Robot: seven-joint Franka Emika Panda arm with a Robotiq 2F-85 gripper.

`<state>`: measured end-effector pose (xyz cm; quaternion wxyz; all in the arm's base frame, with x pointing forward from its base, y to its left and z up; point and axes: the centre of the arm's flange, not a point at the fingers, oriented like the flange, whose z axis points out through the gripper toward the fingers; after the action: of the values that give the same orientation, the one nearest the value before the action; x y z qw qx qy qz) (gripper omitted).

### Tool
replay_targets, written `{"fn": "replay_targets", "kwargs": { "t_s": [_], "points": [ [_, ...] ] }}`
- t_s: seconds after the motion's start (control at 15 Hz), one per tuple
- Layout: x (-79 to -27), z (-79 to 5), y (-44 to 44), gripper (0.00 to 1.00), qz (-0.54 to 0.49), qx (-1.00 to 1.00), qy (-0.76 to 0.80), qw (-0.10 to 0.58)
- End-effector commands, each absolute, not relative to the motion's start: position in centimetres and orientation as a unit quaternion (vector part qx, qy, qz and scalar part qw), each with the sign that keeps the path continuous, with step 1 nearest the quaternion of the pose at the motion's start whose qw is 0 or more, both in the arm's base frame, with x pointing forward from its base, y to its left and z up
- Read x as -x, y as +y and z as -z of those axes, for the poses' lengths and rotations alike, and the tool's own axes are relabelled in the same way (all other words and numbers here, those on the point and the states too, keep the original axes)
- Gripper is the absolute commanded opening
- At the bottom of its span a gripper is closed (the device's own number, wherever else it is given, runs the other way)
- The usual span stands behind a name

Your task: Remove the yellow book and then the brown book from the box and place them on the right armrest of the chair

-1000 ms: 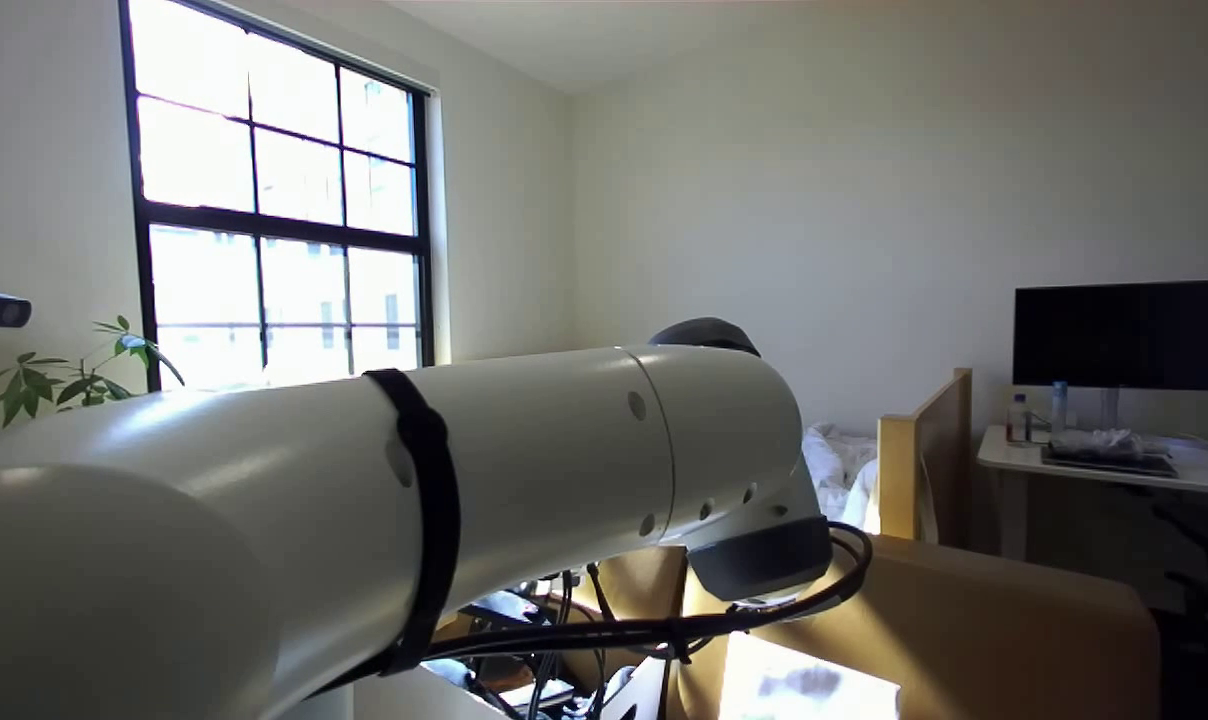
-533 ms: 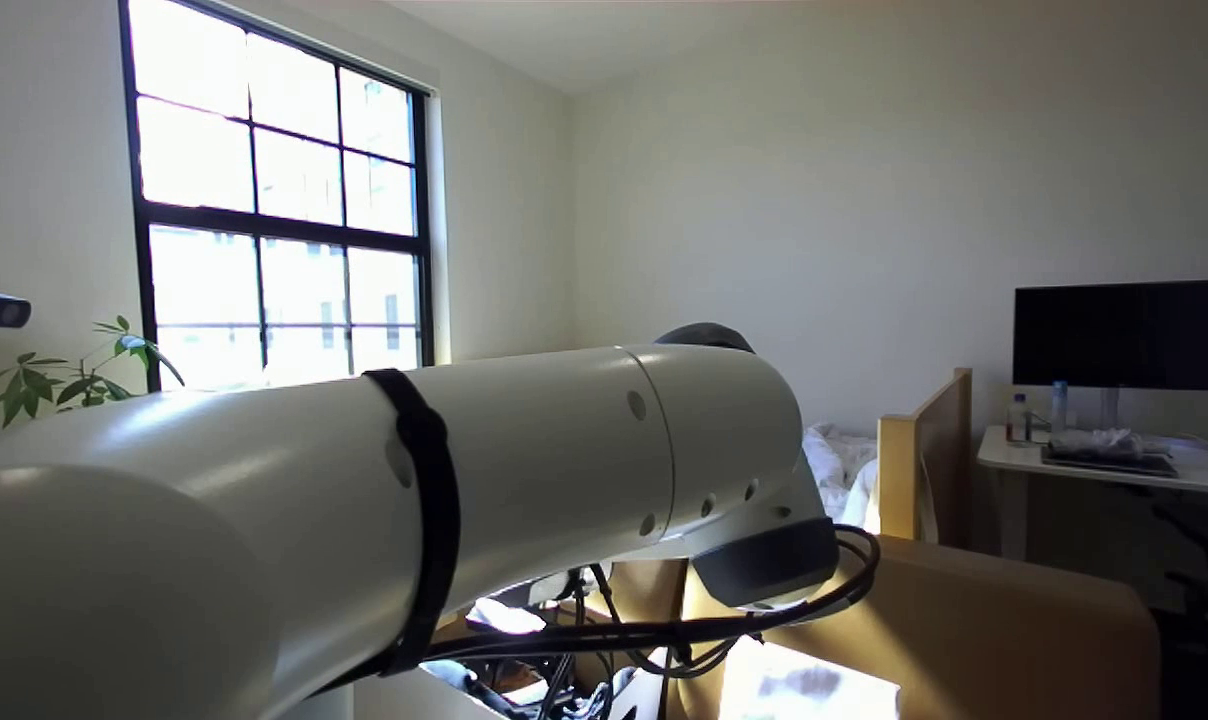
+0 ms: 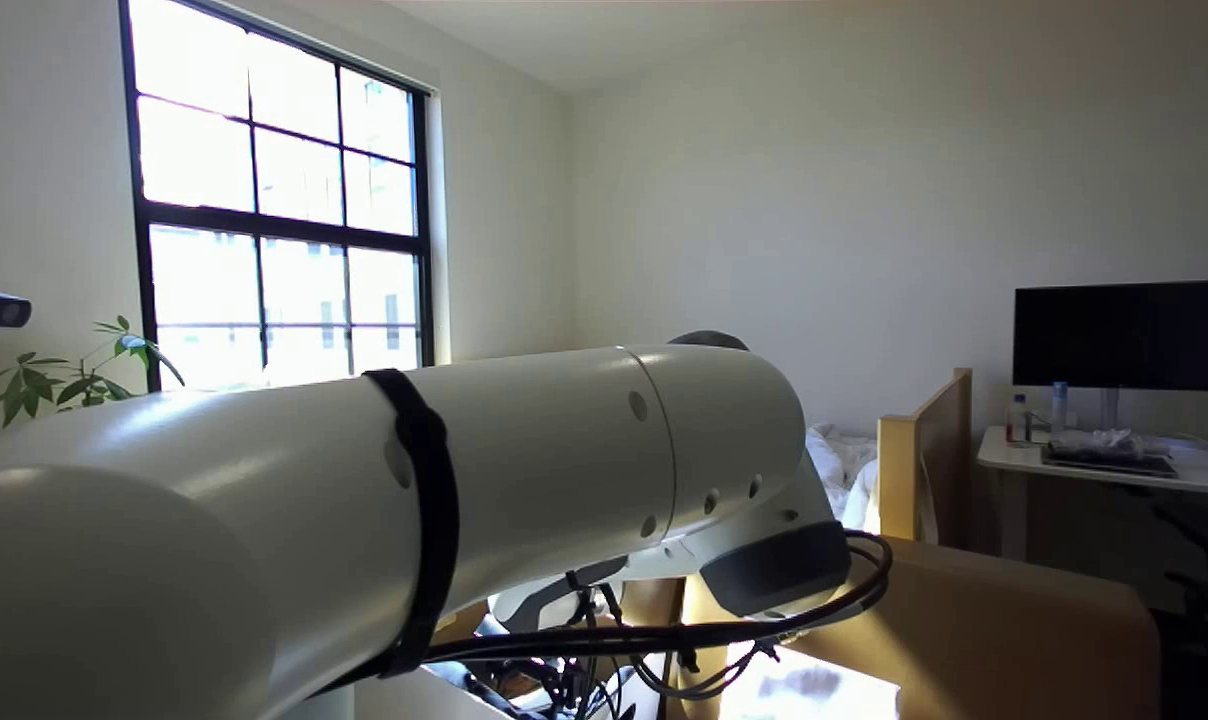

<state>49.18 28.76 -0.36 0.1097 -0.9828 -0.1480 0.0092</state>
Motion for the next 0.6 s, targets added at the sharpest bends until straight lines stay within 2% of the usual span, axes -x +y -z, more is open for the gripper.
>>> {"fn": "replay_targets", "kwargs": {
  "t_s": [0.0,0.13,0.2,0.27,0.53],
  "points": [
    [-50.9,4.6,33.0,1.00,-0.004,0.980,-0.145,0.139],
    [-50.7,5.3,32.9,1.00,-0.010,0.977,-0.149,0.151],
    [-50.5,5.7,32.8,0.75,-0.014,0.975,-0.157,0.159],
    [-50.4,5.8,32.8,0.74,-0.017,0.973,-0.161,0.166],
    [-51.1,4.5,33.1,0.48,-0.003,0.960,-0.183,0.213]
  ]
}}
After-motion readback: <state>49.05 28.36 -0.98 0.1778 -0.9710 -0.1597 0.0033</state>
